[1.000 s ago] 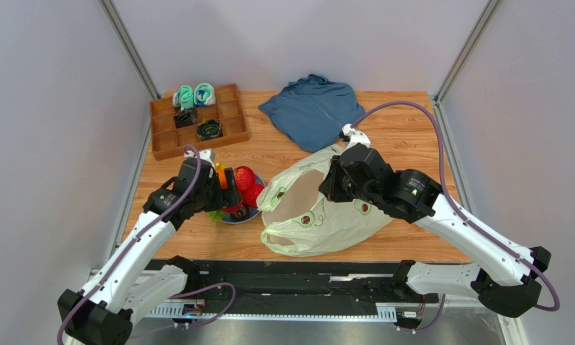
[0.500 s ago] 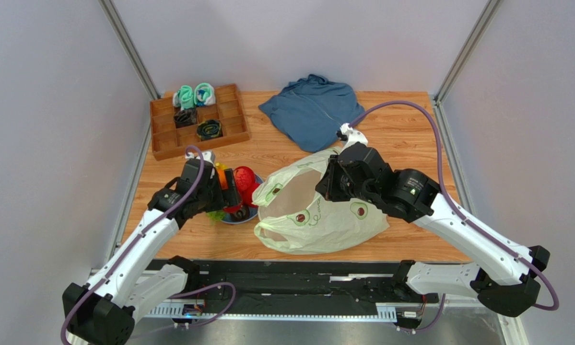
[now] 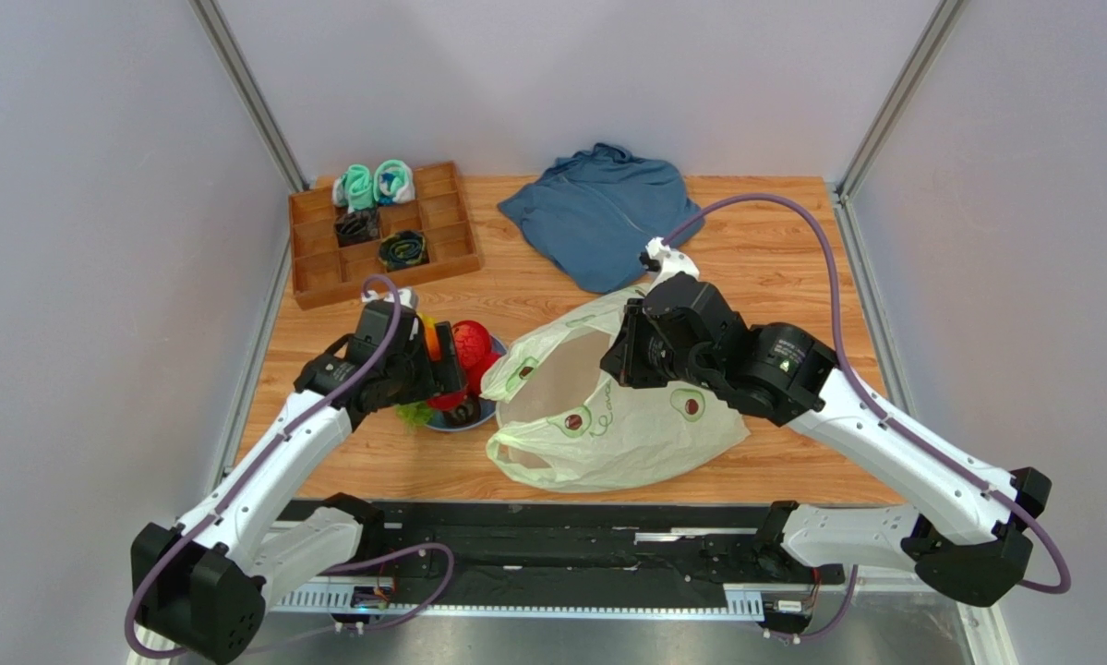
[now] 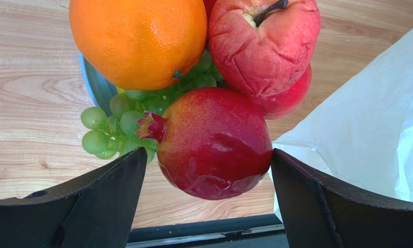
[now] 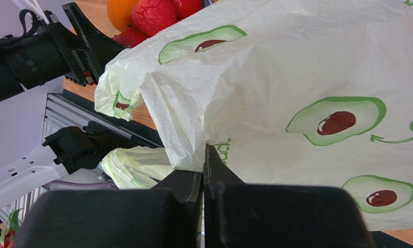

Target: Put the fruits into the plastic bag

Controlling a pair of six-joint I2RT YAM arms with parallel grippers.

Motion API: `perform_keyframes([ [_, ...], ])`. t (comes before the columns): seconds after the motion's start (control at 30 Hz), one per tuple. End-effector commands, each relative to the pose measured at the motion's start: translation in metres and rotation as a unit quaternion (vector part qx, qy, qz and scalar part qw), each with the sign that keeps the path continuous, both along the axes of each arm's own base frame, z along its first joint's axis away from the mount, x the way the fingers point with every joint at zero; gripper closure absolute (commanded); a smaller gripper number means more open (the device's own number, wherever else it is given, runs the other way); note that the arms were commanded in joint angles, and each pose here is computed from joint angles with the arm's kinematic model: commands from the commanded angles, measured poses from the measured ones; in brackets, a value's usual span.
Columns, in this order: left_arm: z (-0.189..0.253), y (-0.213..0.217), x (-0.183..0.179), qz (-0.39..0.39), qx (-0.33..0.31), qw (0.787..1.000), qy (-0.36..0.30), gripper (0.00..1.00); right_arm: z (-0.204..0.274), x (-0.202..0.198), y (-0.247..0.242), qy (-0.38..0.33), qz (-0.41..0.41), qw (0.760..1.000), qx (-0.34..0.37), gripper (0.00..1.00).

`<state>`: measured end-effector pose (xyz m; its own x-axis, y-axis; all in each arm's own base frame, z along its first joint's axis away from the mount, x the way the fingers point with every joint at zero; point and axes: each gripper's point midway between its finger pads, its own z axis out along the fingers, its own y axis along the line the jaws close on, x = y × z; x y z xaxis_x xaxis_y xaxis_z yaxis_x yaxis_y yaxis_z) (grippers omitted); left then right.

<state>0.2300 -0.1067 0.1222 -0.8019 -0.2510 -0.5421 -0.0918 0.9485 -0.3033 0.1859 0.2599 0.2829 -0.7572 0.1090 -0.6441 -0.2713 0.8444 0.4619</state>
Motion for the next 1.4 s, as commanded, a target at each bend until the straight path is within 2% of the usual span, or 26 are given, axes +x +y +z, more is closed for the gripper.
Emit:
perform_keyframes([
  [0.0, 0.006, -0.001, 0.01, 0.003, -0.005, 1.0, -0.017, 0.03, 0.009, 0.005, 0.007, -0.011, 0.002, 1.0, 0.017, 1.0],
  [0.37, 0.002, -0.001, 0.01, 0.0, -0.001, 1.0, -0.01, 0.1, 0.011, 0.008, 0.012, -0.014, 0.009, 1.0, 0.014, 1.0],
  [0.77, 0.01, 0.001, 0.001, 0.001, -0.009, 1.0, -0.017, 0.36, 0.01, 0.01, 0.015, -0.015, 0.012, 1.0, 0.01, 1.0],
  [0.9, 0.017, 0.0, -0.003, -0.001, -0.018, 0.999, -0.027, 0.39, 0.012, 0.01, 0.014, -0.015, 0.011, 1.0, 0.012, 1.0],
  [0.97, 0.02, 0.0, -0.006, -0.005, -0.022, 0.999, -0.033, 0.44, 0.011, 0.009, 0.014, -0.015, 0.012, 1.0, 0.011, 1.0],
  [1.13, 0.024, -0.001, -0.021, -0.018, -0.035, 0.999, -0.03, 0.45, 0.012, 0.01, 0.014, -0.016, 0.012, 1.0, 0.012, 1.0],
  [1.23, 0.034, -0.002, -0.031, -0.036, -0.046, 0.997, -0.052, 0.45, 0.012, 0.01, 0.013, -0.017, 0.01, 1.0, 0.011, 1.0],
  [1.37, 0.065, -0.006, -0.04, -0.064, -0.08, 0.986, -0.134, 0.43, 0.01, 0.01, 0.013, -0.015, 0.009, 1.0, 0.009, 1.0],
])
